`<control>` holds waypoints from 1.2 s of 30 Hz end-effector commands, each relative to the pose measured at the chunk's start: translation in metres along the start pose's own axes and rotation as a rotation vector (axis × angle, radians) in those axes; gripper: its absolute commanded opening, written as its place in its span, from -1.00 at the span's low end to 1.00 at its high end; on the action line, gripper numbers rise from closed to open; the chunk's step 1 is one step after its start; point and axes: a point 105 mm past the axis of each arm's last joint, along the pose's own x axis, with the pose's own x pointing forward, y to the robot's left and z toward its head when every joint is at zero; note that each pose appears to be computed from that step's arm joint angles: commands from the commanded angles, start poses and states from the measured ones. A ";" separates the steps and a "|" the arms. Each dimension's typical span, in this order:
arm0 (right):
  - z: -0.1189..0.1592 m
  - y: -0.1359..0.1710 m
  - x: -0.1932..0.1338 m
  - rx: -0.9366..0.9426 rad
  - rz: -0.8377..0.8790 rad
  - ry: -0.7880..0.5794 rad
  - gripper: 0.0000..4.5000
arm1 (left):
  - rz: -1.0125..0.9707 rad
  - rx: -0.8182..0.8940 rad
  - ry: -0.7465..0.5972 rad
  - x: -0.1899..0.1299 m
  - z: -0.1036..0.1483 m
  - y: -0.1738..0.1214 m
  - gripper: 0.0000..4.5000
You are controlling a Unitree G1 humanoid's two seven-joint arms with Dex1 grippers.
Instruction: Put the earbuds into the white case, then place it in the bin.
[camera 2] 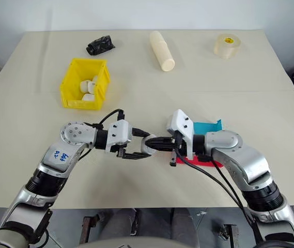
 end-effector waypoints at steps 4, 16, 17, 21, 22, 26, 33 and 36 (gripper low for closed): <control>0.002 -0.007 -0.026 0.014 -0.038 -0.095 -0.99 | 0.067 0.031 -0.146 -0.013 0.027 0.001 0.24; 0.026 0.006 -0.060 -0.207 -0.131 -0.305 0.63 | 0.670 -0.202 -0.326 -0.096 -0.007 0.006 0.24; 0.027 0.006 -0.061 -0.212 -0.142 -0.319 0.78 | 0.733 -0.216 -0.339 -0.104 -0.009 0.009 0.24; 0.032 0.000 -0.062 -0.283 -0.214 -0.361 0.99 | 1.012 -0.335 -0.399 -0.141 -0.021 0.026 0.24; 0.029 -0.001 -0.061 -0.281 -0.221 -0.360 0.99 | 1.084 -0.374 -0.415 -0.149 -0.025 0.032 0.24; 0.023 -0.006 -0.061 -0.274 -0.245 -0.341 0.99 | 1.237 -0.422 -0.426 -0.165 -0.031 0.058 0.24; 0.020 -0.010 -0.058 -0.278 -0.267 -0.333 0.99 | 1.309 -0.380 -0.346 -0.166 -0.033 0.118 0.24; 0.020 -0.008 -0.056 -0.281 -0.268 -0.330 0.99 | 1.332 -0.416 -0.263 -0.167 -0.047 0.142 0.24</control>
